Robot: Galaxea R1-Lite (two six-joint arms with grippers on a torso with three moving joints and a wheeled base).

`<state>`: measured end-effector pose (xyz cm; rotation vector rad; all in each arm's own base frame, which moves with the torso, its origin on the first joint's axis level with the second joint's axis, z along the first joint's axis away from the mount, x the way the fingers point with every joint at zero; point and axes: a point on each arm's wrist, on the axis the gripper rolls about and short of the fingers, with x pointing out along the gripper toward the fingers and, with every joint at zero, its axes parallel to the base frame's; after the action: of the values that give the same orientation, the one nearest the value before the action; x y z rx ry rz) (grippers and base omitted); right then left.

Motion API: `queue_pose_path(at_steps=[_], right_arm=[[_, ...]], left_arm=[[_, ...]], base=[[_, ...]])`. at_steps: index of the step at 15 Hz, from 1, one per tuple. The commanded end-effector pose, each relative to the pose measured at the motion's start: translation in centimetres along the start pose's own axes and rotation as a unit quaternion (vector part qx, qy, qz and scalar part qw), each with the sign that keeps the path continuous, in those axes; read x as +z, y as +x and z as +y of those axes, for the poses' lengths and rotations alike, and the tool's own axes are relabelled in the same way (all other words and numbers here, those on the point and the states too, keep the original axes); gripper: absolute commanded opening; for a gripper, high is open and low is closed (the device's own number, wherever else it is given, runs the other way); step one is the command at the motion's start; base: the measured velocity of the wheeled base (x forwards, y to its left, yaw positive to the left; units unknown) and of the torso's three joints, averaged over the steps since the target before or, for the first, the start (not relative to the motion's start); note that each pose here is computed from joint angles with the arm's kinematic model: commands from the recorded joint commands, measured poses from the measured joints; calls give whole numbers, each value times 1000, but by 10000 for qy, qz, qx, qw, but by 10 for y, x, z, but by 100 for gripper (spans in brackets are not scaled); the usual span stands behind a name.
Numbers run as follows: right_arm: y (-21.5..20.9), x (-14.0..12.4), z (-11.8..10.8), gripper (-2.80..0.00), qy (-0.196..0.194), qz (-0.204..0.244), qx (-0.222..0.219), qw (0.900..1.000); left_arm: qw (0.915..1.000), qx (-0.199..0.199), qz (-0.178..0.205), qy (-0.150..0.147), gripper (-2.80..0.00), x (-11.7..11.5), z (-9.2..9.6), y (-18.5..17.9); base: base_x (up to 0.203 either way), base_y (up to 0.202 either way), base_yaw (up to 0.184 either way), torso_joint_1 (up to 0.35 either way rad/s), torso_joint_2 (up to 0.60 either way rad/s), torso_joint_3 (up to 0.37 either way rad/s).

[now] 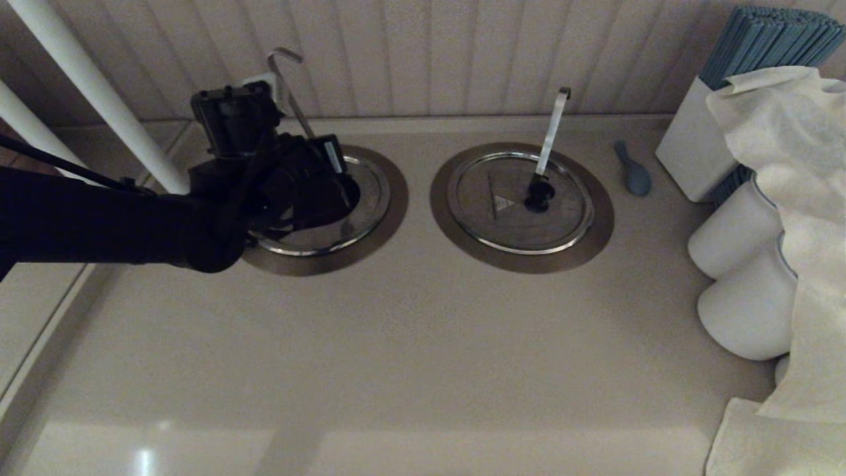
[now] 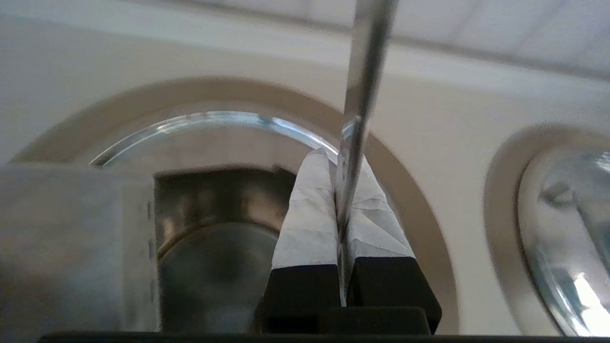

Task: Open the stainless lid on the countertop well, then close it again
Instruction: Stir with a spoon

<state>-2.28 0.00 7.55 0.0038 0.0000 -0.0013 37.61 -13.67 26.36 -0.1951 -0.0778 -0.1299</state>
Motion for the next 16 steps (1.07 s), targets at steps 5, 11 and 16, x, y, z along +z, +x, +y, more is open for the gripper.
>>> queue_pose_path(at_steps=[5,11,16], right_arm=[[0,0,0,-280,-2,2,-1,10000],[0,0,0,-280,3,0,-1,10000],[0,0,0,-280,-1,5,2,10000]], left_arm=[[9960,267,239,819,-280,-1,17,2],[9979,407,37,498,-280,-2,3,15],[9998,176,30,124,-280,2,-12,5]], base=[[0,0,0,0,0,0],[0,0,0,0,0,0],[0,0,0,0,0,0]])
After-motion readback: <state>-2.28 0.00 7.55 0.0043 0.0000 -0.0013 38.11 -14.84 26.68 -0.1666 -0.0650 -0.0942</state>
